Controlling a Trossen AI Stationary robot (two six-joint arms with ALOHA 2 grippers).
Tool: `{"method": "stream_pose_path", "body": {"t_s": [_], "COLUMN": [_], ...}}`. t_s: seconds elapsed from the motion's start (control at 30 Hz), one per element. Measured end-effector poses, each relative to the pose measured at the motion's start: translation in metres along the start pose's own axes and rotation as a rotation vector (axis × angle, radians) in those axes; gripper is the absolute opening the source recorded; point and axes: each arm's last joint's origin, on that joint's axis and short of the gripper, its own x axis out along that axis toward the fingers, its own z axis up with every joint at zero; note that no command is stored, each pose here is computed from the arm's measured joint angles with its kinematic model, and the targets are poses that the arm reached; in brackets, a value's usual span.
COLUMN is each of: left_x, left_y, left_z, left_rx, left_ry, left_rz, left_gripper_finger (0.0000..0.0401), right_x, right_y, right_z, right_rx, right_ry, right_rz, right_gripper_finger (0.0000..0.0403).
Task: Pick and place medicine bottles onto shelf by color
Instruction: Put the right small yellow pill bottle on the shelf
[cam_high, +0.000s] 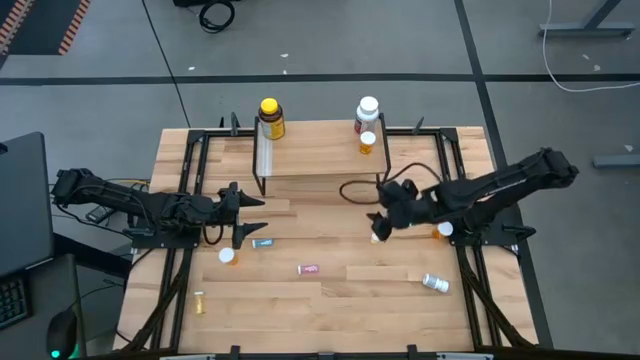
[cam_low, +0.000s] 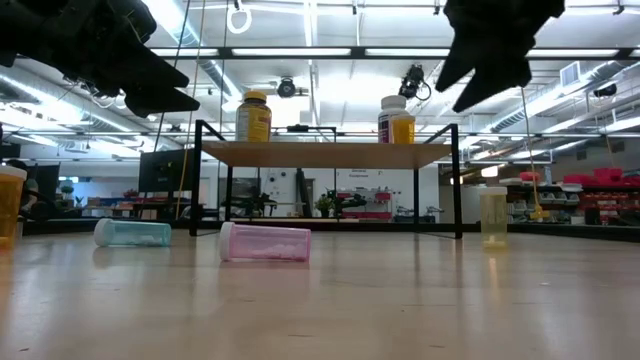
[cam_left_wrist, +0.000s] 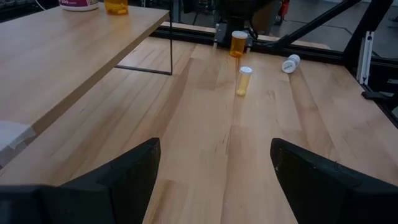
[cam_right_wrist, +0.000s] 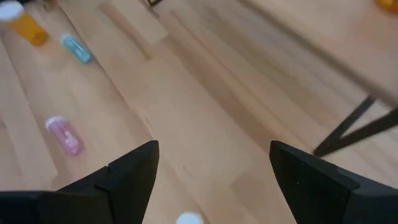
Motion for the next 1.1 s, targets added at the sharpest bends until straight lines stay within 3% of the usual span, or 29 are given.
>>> {"method": "stream_pose_path", "body": {"t_s": [0.3, 0.53, 0.83, 1.1], "left_x": [0.000, 0.000, 0.000, 0.000], "left_y": [0.000, 0.000, 0.000, 0.001], "left_z": [-0.001, -0.001, -0.002, -0.003], "left_rx": [0.004, 0.005, -0.007, -0.009], "left_ry": [0.012, 0.012, 0.018, 0.028], "left_rz": [0.002, 0.003, 0.004, 0.006], "left_gripper_finger": [0.0314, 0.0314, 0.0314, 0.0314], "right_x": [0.021, 0.032, 0.043, 0.050], "right_y": [0.025, 0.041, 0.052, 0.054], "right_z": [-0.033, -0.058, -0.089, -0.096], "right_rx": [-0.015, 0.055, 0.089, 0.089], "right_ry": [0.114, 0.165, 0.131, 0.094], "right_rz": [-0.057, -0.093, -0.205, -0.248], "right_gripper_finger": [0.0314, 0.0314, 0.0314, 0.0312]}}
